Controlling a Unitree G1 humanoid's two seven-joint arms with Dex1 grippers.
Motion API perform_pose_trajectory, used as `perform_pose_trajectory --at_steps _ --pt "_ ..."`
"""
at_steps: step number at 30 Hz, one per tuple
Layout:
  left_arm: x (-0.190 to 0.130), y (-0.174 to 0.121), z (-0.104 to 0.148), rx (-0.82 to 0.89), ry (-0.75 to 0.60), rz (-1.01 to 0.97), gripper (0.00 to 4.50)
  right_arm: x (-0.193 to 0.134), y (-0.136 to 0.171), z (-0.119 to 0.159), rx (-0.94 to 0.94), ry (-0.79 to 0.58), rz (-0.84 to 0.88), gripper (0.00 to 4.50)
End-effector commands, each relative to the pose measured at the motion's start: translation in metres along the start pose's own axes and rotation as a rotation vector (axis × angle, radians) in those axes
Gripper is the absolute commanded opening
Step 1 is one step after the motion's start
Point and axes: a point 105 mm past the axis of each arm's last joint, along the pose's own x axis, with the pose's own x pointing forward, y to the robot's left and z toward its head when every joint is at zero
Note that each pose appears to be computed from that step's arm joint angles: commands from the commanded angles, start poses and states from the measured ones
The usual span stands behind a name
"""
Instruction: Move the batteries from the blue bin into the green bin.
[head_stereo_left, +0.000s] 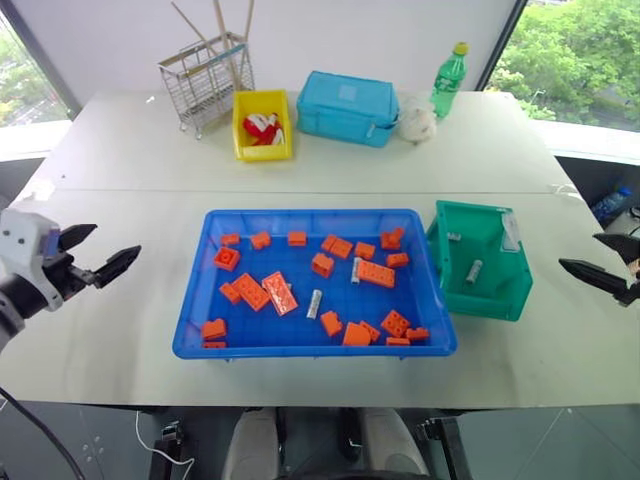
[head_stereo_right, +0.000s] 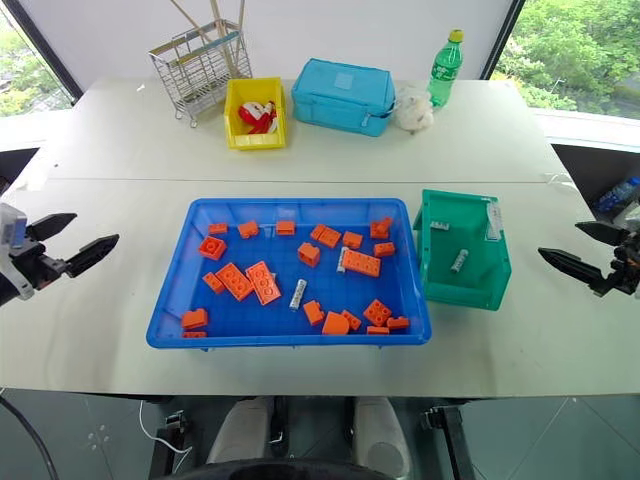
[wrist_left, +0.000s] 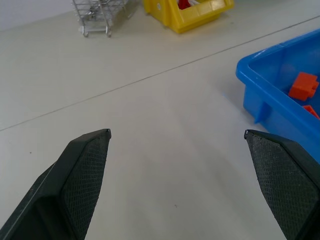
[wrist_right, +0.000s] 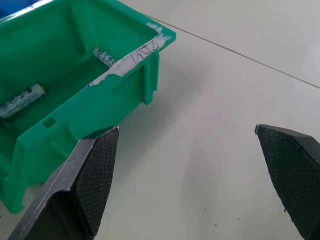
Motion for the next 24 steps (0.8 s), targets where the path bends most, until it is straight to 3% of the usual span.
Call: perform_pose_trajectory --at_steps 1,17,24 --pt "0.000 -0.001 0.014 0.044 -0.043 0.008 4.50 0.000 -0.003 0.010 -0.023 -0.038 -0.015 4.47" --pt "0.006 -0.003 0.023 -0.016 -0.079 0.002 4.50 -0.002 -0.017 0.010 -0.047 -0.036 -0.116 4.47" --pt "0.038 -0.047 0.066 -0.001 -0.164 -0.261 4.50 0.018 -0.012 0.083 -0.205 -0.162 -0.065 4.47"
